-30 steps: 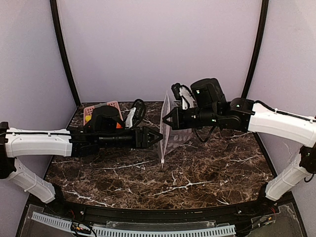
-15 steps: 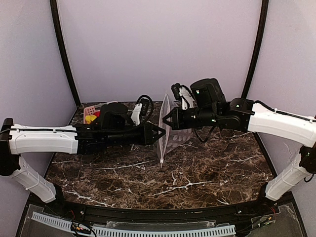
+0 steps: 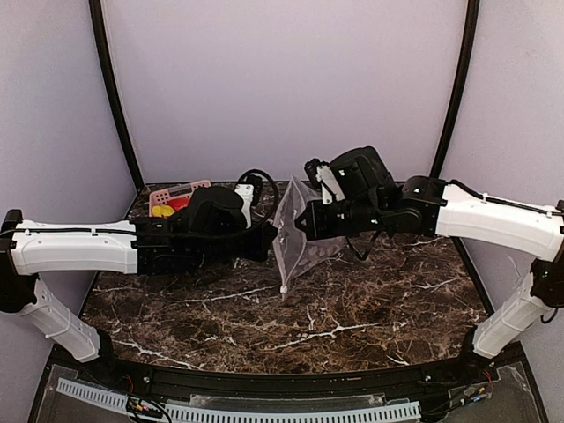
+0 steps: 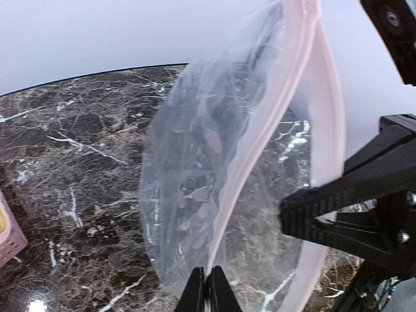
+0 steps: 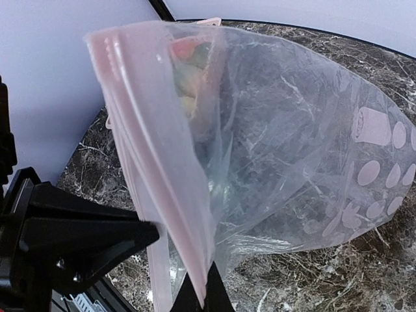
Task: Place the food in the zip-top bag and seal the zipper
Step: Adjust the zipper food storage bag at the center of the board.
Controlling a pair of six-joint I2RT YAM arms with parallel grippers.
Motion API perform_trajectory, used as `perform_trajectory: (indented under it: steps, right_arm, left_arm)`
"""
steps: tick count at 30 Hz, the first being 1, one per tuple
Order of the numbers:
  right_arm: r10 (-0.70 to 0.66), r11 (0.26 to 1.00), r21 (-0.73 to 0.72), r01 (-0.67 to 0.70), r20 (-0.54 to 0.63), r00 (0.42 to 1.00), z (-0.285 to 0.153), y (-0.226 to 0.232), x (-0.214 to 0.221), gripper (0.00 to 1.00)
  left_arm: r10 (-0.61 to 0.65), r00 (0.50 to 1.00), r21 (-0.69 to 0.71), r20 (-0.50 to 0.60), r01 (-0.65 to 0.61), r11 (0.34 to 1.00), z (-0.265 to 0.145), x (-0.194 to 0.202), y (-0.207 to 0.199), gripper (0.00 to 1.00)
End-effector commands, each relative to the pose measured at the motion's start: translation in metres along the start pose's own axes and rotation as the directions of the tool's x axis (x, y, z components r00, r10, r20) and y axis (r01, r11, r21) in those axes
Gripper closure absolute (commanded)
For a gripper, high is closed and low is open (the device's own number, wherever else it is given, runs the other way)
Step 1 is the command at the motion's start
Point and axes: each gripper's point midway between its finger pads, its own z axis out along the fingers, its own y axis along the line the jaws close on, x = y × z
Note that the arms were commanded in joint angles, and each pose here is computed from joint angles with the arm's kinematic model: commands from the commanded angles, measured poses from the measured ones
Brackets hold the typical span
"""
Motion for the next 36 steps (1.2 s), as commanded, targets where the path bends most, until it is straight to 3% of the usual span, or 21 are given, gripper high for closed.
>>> perform_trajectory:
  steps: [1, 14, 18, 24, 30, 36]
  right_arm:
    - [-0.016, 0.999, 0.039, 0.015, 0.019, 1.0, -0.009, 0.001, -0.007, 1.0]
    - [0.038, 0.99, 0.135, -0.039, 0.009, 0.999, -0.04, -0.02, 0.012, 1.0]
    - [0.052, 0.992, 0.111, -0.054, 0.017, 0.999, -0.042, -0.017, 0.012, 1.0]
    - [0.078, 0.991, 0.11, -0.08, 0.021, 0.997, -0.033, -0.02, 0.018, 0.99]
    - [0.069, 0.994, -0.092, -0.067, 0.024, 0.997, -0.032, 0.016, 0.015, 0.74]
    - [0.077, 0.982, -0.181, -0.061, 0.081, 0.994, -0.047, 0.034, 0.006, 0.58]
  left_arm:
    - [0.079, 0.995, -0.173, 0.063, -0.067, 0.983, -0.017, -0.022, 0.029, 0.96]
    - [0.151, 0.974, -0.33, 0.171, -0.088, 0.94, -0.049, -0.072, 0.061, 0.96]
    - [0.188, 0.97, -0.36, 0.156, -0.122, 0.925, -0.051, -0.076, 0.065, 0.96]
    - [0.149, 0.976, -0.265, 0.16, -0.103, 0.959, -0.045, -0.068, 0.053, 0.96]
    - [0.033, 0.991, -0.076, 0.128, -0.023, 0.997, -0.031, -0.048, 0.025, 0.97]
    - [-0.007, 0.995, -0.005, 0.104, 0.008, 1.0, -0.025, -0.044, 0.013, 0.98]
